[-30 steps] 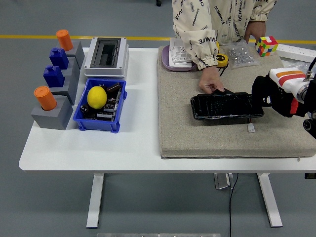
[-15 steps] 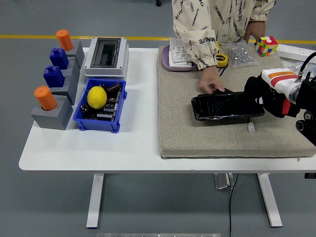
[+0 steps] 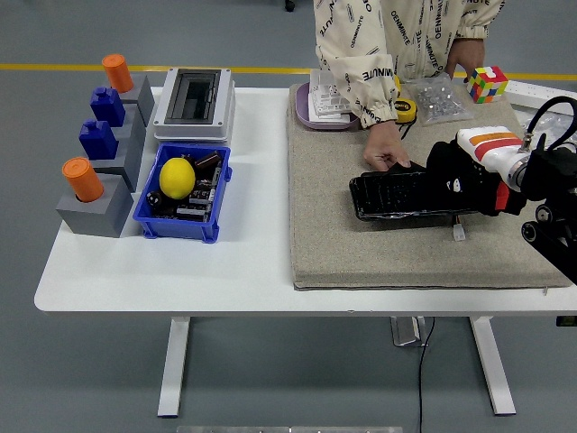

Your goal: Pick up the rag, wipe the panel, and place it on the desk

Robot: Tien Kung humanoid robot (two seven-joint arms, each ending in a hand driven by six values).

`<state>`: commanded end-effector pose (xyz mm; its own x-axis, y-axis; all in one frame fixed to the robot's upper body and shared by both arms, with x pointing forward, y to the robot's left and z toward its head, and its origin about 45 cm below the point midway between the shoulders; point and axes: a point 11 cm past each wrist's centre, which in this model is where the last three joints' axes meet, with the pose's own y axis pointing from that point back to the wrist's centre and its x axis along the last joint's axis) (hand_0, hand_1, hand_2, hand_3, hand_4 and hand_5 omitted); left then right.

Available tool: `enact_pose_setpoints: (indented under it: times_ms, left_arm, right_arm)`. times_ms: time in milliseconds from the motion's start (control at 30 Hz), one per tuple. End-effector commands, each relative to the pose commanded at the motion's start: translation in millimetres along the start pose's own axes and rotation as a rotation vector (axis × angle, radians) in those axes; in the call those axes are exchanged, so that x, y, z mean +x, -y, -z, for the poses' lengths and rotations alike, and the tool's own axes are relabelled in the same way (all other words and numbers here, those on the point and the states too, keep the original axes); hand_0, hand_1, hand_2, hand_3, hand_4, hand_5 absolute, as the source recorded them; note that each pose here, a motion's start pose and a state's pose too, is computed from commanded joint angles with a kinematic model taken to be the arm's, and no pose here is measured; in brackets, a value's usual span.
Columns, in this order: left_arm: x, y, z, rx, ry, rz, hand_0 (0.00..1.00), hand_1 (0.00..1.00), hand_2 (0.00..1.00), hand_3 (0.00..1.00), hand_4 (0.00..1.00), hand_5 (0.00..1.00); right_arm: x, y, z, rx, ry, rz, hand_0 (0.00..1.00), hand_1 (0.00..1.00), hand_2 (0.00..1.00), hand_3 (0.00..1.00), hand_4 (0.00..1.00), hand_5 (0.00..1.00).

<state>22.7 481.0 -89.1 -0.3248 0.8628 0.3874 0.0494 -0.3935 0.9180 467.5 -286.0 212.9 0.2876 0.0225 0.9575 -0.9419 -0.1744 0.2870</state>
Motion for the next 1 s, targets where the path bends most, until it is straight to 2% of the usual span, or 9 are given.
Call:
enact_pose_setpoints:
  times_ms: [600, 1000]
  left_arm:
    - [0.2, -0.2, -1.7, -0.002, 0.002, -0.001, 0.650, 0.698, 0.747, 0.567, 0.600, 0.477]
    - [2.4, -0.2, -2.0, -0.003, 0.010, -0.005, 0.650, 0.698, 0.747, 0.567, 0.600, 0.478]
  right_arm:
    - [-5.3, 11.3, 59, 0.112, -0.003, 0.008, 0.201, 0.278, 0.329, 0.287, 0.784, 0.002]
    - [-19.6, 13.6, 104, 0.197, -0.006, 0.038, 0.202, 0.279, 0.330, 0.288, 0.786, 0.002]
